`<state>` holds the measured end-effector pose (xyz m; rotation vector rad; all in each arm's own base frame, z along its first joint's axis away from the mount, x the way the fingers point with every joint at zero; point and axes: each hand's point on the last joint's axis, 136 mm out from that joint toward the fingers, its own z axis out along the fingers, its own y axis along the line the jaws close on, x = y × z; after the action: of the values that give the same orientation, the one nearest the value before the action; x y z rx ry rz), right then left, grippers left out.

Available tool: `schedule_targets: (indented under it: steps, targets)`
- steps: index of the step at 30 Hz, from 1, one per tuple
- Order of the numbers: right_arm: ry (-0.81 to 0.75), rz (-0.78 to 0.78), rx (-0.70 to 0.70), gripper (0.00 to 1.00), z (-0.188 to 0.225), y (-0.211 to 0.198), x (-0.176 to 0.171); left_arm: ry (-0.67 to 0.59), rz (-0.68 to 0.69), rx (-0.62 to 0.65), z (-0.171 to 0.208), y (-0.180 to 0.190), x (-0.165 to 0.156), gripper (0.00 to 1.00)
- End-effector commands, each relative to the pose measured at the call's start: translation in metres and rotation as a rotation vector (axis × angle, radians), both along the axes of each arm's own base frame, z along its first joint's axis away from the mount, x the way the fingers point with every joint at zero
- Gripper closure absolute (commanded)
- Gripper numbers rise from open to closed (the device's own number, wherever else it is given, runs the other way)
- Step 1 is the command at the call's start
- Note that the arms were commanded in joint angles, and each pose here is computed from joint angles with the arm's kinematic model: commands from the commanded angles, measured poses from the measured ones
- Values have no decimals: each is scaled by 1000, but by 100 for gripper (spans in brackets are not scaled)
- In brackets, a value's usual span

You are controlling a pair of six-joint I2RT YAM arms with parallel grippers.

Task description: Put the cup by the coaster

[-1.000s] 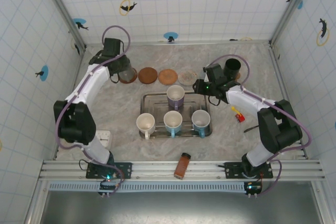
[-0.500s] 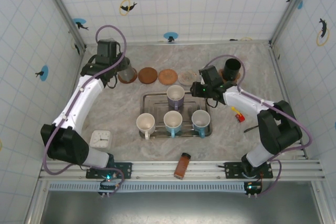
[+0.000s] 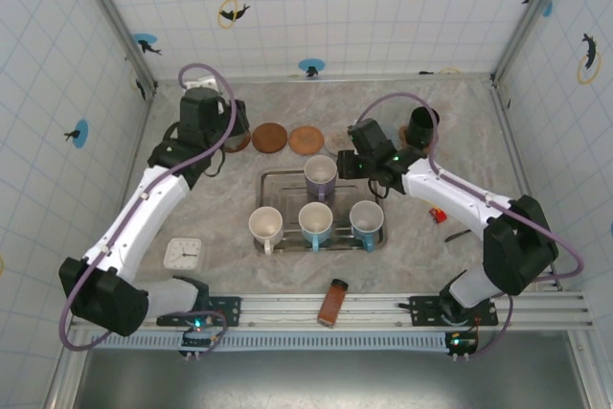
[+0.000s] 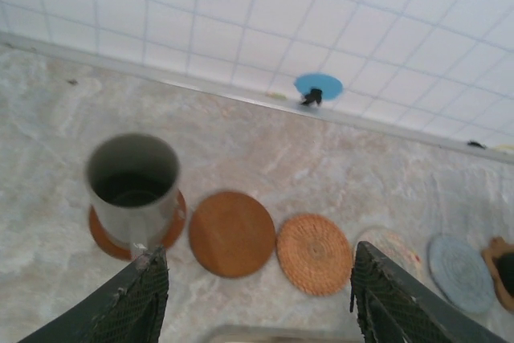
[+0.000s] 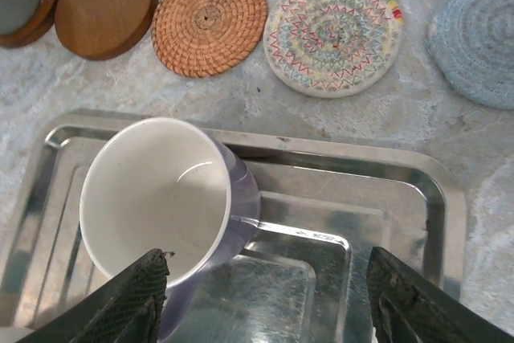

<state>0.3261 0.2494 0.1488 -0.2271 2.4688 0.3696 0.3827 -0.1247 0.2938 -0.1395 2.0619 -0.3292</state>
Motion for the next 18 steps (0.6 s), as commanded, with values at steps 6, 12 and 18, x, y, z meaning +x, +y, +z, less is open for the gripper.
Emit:
schedule_targets:
  steps: [6,12,18]
  targets:
    - [-45,36,-87,24,22,18,-14,-47,-109,2,-3,-47,-22,38]
    - [-9,62,-99,22,9,32,-22,-50,-137,-3,-17,-52,-25,37]
    - [31,80,-52,23,-3,45,-28,-51,-141,8,-22,-52,-25,37]
